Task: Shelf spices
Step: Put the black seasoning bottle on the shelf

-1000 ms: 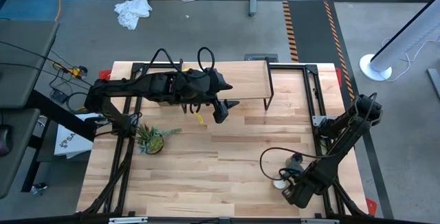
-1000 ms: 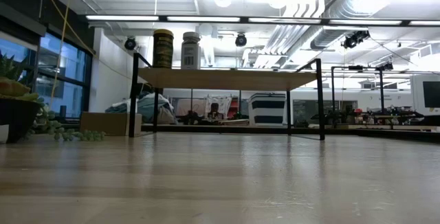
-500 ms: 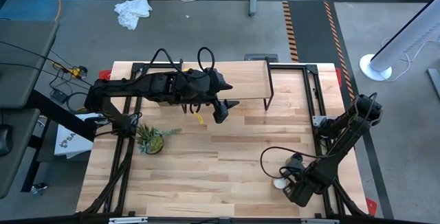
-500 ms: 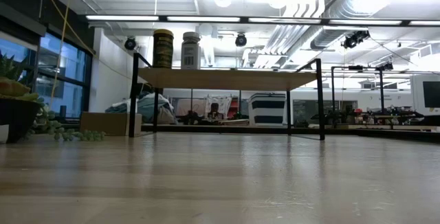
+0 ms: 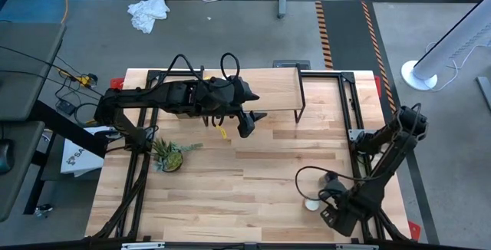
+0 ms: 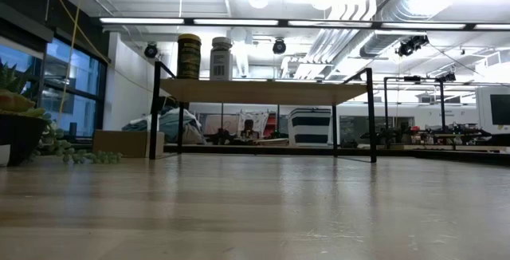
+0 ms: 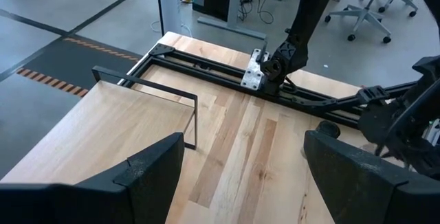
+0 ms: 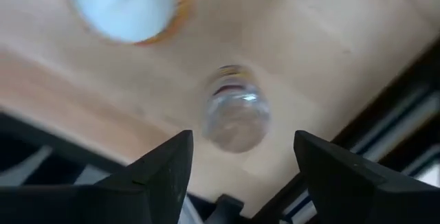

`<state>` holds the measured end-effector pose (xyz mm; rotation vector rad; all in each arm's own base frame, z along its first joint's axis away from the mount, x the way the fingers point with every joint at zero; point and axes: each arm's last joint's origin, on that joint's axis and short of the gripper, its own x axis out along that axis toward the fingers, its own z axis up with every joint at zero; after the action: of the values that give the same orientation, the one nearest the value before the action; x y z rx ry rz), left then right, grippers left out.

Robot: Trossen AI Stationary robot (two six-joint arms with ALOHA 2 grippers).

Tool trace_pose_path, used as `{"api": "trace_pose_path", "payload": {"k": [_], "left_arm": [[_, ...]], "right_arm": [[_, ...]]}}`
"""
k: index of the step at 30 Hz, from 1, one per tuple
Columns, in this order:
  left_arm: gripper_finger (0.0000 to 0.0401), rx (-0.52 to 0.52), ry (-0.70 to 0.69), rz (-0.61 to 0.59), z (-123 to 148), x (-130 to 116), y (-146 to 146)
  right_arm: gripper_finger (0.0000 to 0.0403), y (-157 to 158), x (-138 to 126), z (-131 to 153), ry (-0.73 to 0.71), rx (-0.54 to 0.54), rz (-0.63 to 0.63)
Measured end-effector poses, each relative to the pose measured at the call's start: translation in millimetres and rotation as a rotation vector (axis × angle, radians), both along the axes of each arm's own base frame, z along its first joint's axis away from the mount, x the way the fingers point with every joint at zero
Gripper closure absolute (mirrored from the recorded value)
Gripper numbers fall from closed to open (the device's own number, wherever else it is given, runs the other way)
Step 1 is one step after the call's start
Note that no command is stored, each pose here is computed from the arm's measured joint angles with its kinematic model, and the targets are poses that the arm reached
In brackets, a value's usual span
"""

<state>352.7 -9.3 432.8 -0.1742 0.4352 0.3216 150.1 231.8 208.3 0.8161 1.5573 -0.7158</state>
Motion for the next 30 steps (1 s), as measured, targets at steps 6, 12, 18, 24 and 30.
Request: {"api": "trace_pose_path", "payload": {"k": [6,12,18,24,30], "left_arm": [[0.0105,-0.008,-0.002,0.003,0,0,0],[0.0105,-0.015,-0.004,0.007,0,0,0],[0.0105,-0.032,-0.003,-0.008,0,0,-1],[0.0105,-0.047,-0.006,-0.002,0,0,-1],[0.0105,-0.047,-0.004,-0.002,-1,0,-1]], "right_arm": [[0.0152,1,-6,-1,-0.004,-0.041,-0.072],[0.0152,2,-7,-7,-0.029,-0.049,-0.112],[0.0152,5,-6,-15,-0.050,-0.002,-0.119],[0.0152,-2,-10,-16,-0.019,-0.079,-0.129],[0.0152,-1,-9,-17,-0.030,-0.071,-0.133]]}}
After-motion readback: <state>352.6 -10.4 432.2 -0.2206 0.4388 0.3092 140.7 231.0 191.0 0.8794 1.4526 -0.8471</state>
